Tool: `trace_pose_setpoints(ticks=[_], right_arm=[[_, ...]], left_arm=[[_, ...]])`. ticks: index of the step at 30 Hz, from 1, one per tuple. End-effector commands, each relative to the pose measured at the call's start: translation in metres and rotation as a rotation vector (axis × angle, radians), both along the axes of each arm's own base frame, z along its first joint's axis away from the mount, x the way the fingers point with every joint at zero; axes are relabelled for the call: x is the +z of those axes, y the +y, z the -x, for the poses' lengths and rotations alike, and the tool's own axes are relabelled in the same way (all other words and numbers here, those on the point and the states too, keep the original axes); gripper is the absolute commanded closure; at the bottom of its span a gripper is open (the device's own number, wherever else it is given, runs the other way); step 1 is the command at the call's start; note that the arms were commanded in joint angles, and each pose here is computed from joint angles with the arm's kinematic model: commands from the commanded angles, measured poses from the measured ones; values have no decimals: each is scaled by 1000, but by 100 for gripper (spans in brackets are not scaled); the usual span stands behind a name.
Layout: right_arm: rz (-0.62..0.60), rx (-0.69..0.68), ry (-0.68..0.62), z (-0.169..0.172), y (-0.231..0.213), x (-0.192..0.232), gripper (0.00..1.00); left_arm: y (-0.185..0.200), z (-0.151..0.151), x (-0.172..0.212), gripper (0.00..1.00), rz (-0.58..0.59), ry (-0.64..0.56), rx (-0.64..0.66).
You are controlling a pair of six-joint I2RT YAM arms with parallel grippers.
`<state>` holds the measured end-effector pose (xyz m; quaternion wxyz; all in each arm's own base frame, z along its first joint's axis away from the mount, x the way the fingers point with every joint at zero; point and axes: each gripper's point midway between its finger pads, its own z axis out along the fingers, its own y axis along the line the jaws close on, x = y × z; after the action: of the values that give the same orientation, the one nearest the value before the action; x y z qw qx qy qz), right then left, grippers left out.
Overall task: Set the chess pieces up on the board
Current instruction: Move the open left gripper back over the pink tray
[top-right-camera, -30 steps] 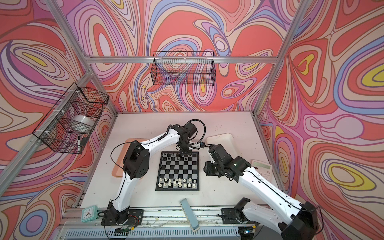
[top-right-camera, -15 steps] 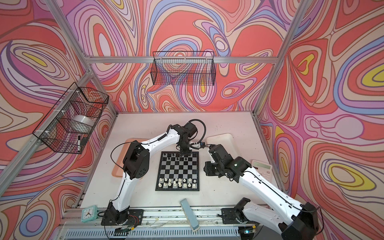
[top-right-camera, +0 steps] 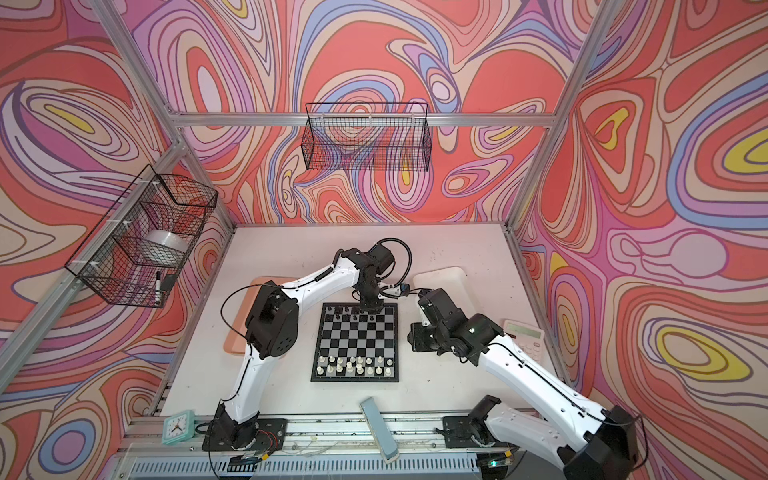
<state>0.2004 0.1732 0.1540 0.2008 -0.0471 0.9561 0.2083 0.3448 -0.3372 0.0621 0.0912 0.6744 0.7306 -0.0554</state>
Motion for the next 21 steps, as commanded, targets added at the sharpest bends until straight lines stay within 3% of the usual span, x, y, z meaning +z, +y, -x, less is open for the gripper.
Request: trace_pose_setpoints(ticks=[1,6,13,21], right_arm=[[-12,-12,-35,-4,-2,9,72],[-59,8,-69,-4,4,28,71],[-122,63,-103,-3,15,55,71],[-195,165,-90,-2,38,68,71]], left_arm=[[-3,4,28,60,19,-26,-8],[-6,-1,40,53,40,-58,-5],[-1,-6,73,53,77,-63,68],[56,-12,133,53,131,-59,249]])
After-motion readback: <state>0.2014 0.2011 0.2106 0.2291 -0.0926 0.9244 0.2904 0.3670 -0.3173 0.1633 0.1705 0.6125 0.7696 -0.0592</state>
